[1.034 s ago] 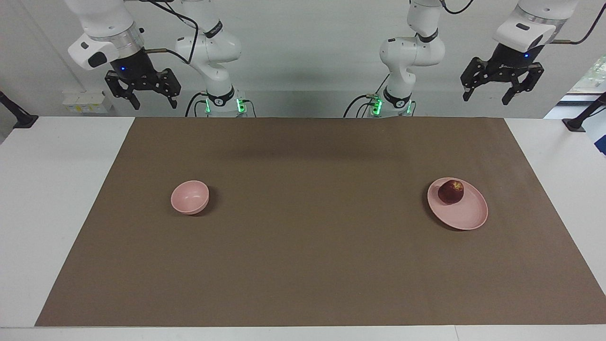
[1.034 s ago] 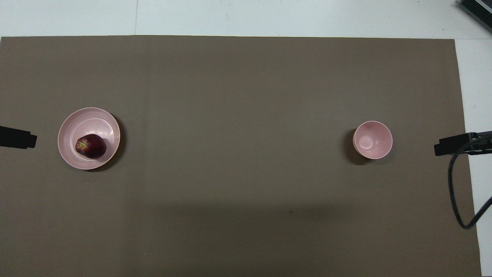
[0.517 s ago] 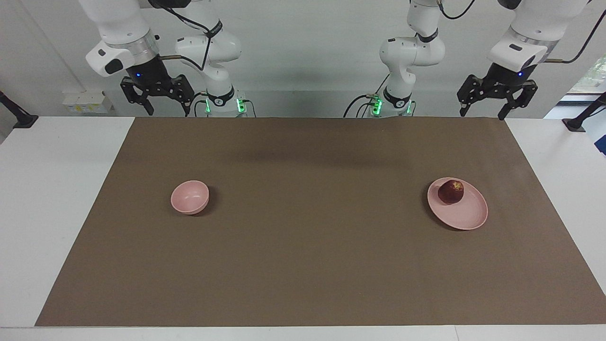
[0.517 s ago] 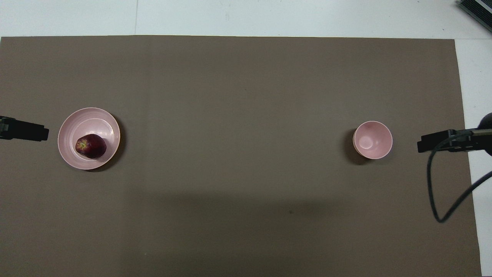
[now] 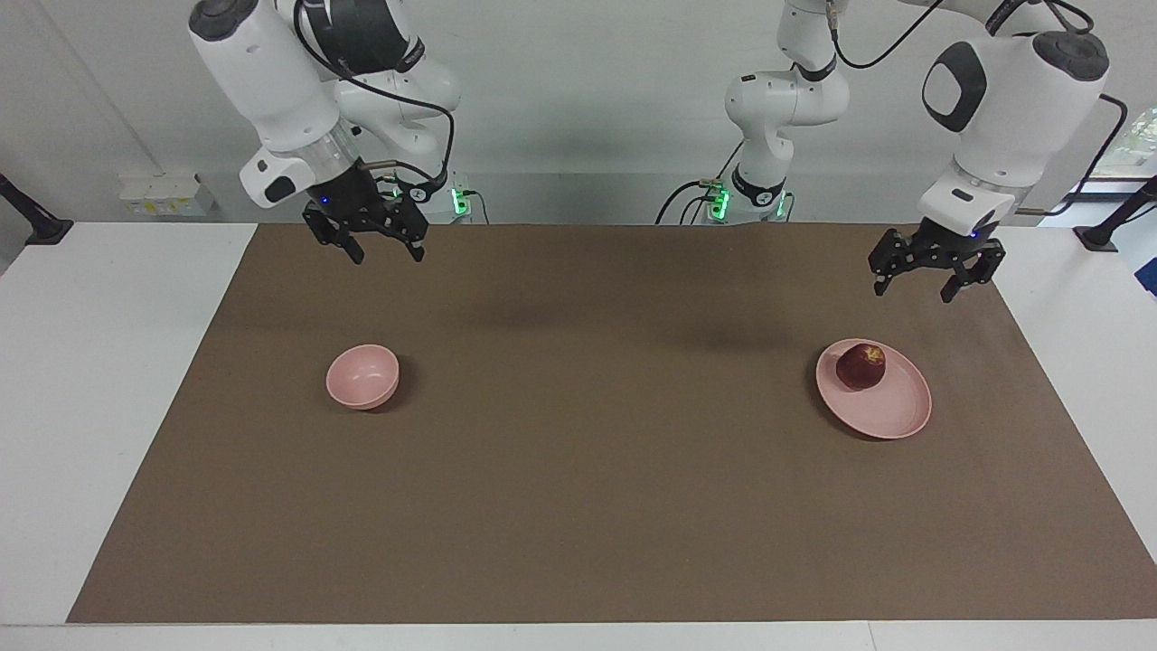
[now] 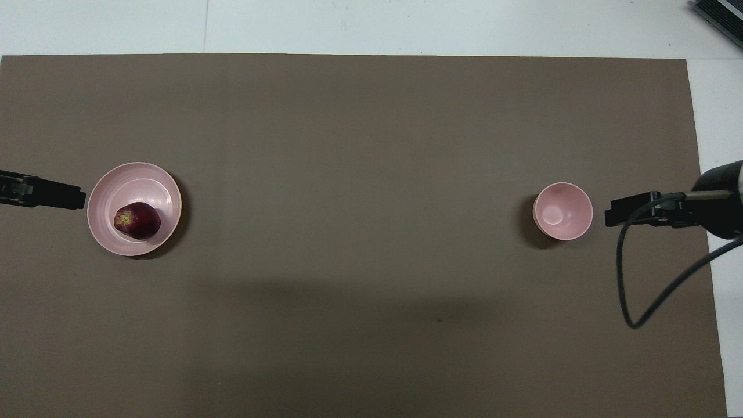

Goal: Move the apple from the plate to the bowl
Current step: 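Grasp the red apple in the pink bowl with the left gripper, then lift the apple with the left gripper while the right gripper approaches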

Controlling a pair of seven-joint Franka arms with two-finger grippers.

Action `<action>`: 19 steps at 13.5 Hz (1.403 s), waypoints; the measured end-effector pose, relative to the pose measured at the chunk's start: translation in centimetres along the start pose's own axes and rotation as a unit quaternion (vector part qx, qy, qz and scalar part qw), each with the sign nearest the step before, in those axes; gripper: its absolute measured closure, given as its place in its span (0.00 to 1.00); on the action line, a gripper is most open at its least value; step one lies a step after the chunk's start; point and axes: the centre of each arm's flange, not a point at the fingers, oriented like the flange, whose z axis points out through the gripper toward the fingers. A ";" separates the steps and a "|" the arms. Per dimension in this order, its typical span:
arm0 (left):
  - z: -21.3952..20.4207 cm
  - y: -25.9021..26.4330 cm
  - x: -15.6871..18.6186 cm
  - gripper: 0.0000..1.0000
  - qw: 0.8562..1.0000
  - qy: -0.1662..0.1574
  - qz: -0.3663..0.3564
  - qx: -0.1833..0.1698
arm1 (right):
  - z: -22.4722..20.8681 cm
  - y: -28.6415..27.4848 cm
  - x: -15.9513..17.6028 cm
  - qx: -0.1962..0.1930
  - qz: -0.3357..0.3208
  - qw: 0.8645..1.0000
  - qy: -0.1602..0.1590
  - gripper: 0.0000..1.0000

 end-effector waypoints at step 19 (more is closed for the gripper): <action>17.9 -2.3 -2.1 0.25 0.998 -0.026 -0.028 -0.048 | 16.1 -9.6 -1.1 0.133 0.257 0.952 -0.098 0.00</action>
